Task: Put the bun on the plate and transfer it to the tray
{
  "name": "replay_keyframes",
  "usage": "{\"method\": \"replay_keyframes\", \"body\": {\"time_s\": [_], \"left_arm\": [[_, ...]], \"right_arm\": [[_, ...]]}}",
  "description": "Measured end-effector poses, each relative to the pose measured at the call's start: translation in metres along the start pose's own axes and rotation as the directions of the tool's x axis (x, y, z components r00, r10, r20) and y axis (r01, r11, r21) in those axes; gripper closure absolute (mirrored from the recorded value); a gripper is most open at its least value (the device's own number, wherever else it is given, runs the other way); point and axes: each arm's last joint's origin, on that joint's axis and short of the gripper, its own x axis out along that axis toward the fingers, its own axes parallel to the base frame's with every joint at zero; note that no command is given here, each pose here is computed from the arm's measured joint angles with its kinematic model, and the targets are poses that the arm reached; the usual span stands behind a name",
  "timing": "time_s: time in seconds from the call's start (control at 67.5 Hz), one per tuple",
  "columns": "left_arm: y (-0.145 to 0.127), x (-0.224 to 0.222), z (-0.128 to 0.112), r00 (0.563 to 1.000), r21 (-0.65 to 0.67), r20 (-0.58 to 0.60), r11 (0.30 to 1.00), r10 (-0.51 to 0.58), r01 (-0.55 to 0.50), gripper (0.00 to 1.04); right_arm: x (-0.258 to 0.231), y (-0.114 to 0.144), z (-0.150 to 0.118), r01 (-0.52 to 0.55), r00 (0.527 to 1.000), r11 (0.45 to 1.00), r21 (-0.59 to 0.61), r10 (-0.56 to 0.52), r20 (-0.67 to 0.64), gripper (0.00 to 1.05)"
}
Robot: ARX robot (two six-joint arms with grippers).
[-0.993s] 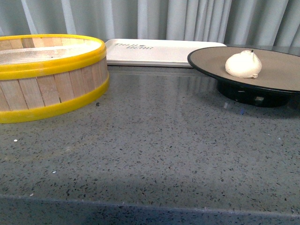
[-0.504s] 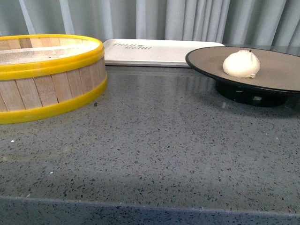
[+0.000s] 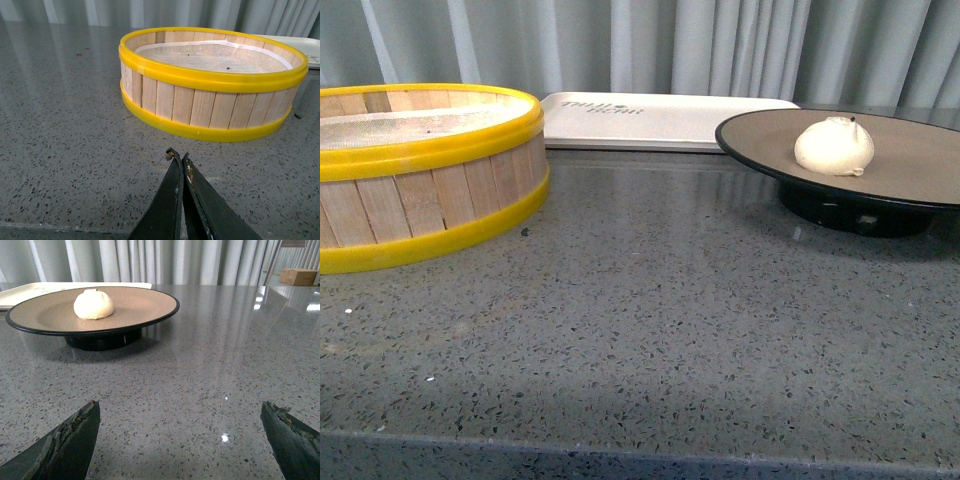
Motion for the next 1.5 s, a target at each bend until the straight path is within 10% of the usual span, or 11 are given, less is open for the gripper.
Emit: {"method": "replay_keyframes", "body": {"time_s": [0.786, 1.26, 1.349, 1.497], "left_arm": [[0.000, -0.021, -0.007, 1.000, 0.000, 0.023, 1.000, 0.000, 0.000, 1.01], [0.000, -0.021, -0.007, 1.000, -0.001, 0.024, 1.000, 0.000, 0.000, 0.18], [0.000, -0.021, -0.007, 1.000, -0.001, 0.024, 1.000, 0.000, 0.000, 0.05], [0.000, -0.021, -0.007, 1.000, -0.001, 0.024, 1.000, 0.000, 0.000, 0.07]], "right_arm": [[0.000, 0.000, 0.000, 0.000, 1.000, 1.000, 0.000, 0.000, 0.000, 0.08], [0.000, 0.000, 0.000, 0.000, 1.000, 1.000, 0.000, 0.000, 0.000, 0.08], [0.003, -0.001, 0.004, 0.181, 0.983, 0.981, -0.071, -0.184, -0.028, 0.08], [0.022, -0.012, 0.043, 0.285, 0.958, 0.958, -0.030, -0.284, 0.036, 0.08]]}}
